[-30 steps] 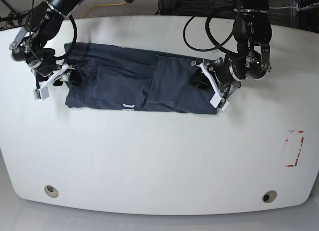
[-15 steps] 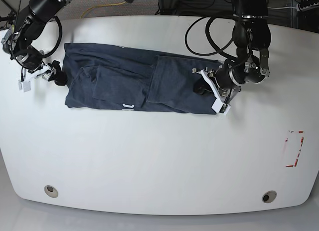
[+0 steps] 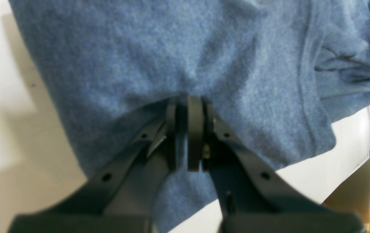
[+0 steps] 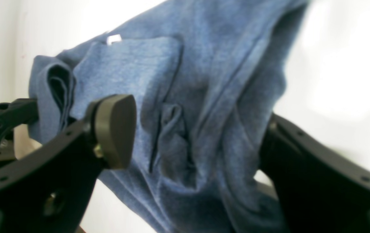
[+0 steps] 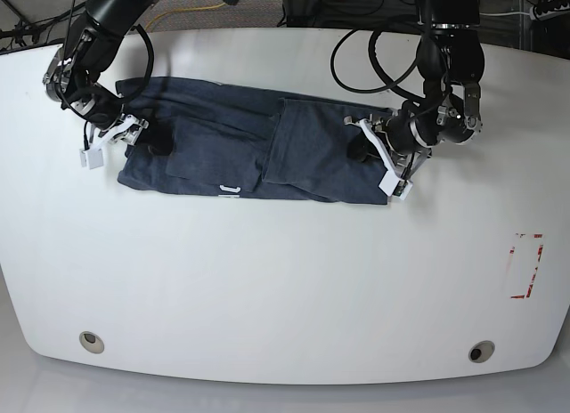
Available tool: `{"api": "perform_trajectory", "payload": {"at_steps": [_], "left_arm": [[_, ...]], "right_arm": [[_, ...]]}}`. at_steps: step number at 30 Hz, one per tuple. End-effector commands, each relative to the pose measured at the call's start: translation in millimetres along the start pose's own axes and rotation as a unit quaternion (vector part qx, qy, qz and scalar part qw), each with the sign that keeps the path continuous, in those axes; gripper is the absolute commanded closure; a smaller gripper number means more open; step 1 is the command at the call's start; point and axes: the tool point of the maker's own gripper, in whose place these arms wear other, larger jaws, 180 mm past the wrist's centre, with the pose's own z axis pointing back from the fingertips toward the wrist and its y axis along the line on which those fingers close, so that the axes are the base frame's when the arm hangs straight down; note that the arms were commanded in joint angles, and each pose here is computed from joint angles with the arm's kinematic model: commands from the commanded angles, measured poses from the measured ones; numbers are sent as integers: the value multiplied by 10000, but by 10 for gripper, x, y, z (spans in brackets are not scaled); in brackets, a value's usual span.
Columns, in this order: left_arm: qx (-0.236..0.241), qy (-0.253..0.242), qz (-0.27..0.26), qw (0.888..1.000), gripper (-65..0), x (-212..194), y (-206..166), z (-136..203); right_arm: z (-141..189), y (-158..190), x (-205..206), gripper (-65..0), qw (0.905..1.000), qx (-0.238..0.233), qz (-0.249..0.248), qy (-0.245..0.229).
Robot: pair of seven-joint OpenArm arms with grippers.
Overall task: Fold the T-shirt properly
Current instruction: 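Grasp the strip end with the right gripper and lift it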
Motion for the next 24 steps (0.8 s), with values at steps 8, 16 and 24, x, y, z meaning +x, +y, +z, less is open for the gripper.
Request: {"api": "perform_trajectory", "payload": {"at_steps": [8,16,24], "left_arm": [[-53,-126,37,9999,-22,67,-6,-15],[-84,-38,331,9994,-22,-89,68,-133],[-89,102,477,9988,-22,-262,85,-164]], "right_arm": [[-4,21,74,0,9999,-51,122,-7],[168,228,282,0,9961,-187,838,-220],[169,967,345,0,9768,125,2123,-250]]}}
